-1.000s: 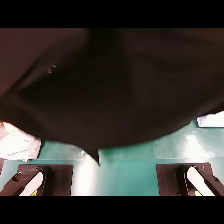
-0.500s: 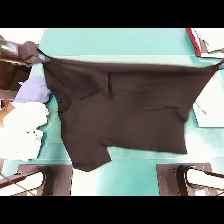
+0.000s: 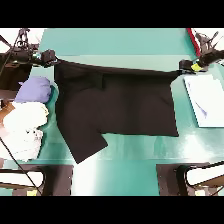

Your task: Fold the shirts.

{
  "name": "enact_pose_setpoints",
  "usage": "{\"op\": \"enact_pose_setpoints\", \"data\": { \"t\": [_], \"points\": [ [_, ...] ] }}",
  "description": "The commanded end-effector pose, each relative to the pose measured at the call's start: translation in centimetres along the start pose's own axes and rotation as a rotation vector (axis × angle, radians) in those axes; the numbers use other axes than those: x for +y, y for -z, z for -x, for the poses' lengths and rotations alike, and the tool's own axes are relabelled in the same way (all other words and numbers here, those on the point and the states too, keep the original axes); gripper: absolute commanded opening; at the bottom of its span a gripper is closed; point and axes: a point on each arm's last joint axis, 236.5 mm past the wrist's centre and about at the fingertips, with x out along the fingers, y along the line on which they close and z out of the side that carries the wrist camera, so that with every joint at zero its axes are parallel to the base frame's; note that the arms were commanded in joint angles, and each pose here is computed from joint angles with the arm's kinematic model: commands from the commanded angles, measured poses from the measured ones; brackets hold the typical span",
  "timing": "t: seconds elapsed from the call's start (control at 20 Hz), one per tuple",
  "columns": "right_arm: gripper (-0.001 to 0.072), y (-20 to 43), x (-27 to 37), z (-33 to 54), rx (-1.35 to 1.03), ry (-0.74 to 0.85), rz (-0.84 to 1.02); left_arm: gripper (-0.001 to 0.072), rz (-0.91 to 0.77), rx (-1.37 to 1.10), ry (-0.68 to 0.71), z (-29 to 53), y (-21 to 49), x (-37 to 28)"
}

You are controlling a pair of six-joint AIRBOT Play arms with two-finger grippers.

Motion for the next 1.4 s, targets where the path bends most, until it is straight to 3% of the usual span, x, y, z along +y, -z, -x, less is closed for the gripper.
{"op": "enact_pose_setpoints", "data": {
  "t": [0.0, 0.25, 0.45, 1.1, 1.15, 1.2, 1.25, 1.35],
  "points": [
    [0.0015, -4.1, 1.4, -0.5, -0.175, -0.007, 0.018, 0.0026, -0.068, -0.091, -0.061, -0.5, -2.1, 1.8],
    [0.0015, 0.6, 1.3, -0.9, 0.027, -0.003, 0.023, 0.0026, -0.195, 0.230, -0.174, 0.3, 5.0, 5.0],
    [0.0015, 4.4, 1.9, -0.6, 0.184, -0.008, 0.045, 0.0026, -0.199, 0.471, -0.182, 2.0, 10.3, 5.8],
    [0.0027, 13.2, 2.9, -5.0, 0.333, -0.028, 0.020, 0.0028, -0.059, 0.632, -0.179, 0.7, 17.5, 7.3],
    [0.0134, 13.7, 3.6, -5.2, 0.345, -0.052, 0.014, 0.0097, -0.054, 0.636, -0.178, 0.8, 17.6, 7.3],
    [0.0322, 14.1, 4.1, -5.3, 0.355, -0.076, -0.002, 0.0401, -0.051, 0.643, -0.176, 0.9, 17.8, 7.2],
    [0.0360, 14.4, 4.3, -5.2, 0.366, -0.087, -0.009, 0.0586, -0.048, 0.655, -0.173, 1.0, 18.0, 7.1],
    [0.0360, 14.7, 4.1, -4.5, 0.382, -0.081, -0.004, 0.0491, -0.034, 0.697, -0.185, 1.7, 18.8, 7.3]
  ]
}}
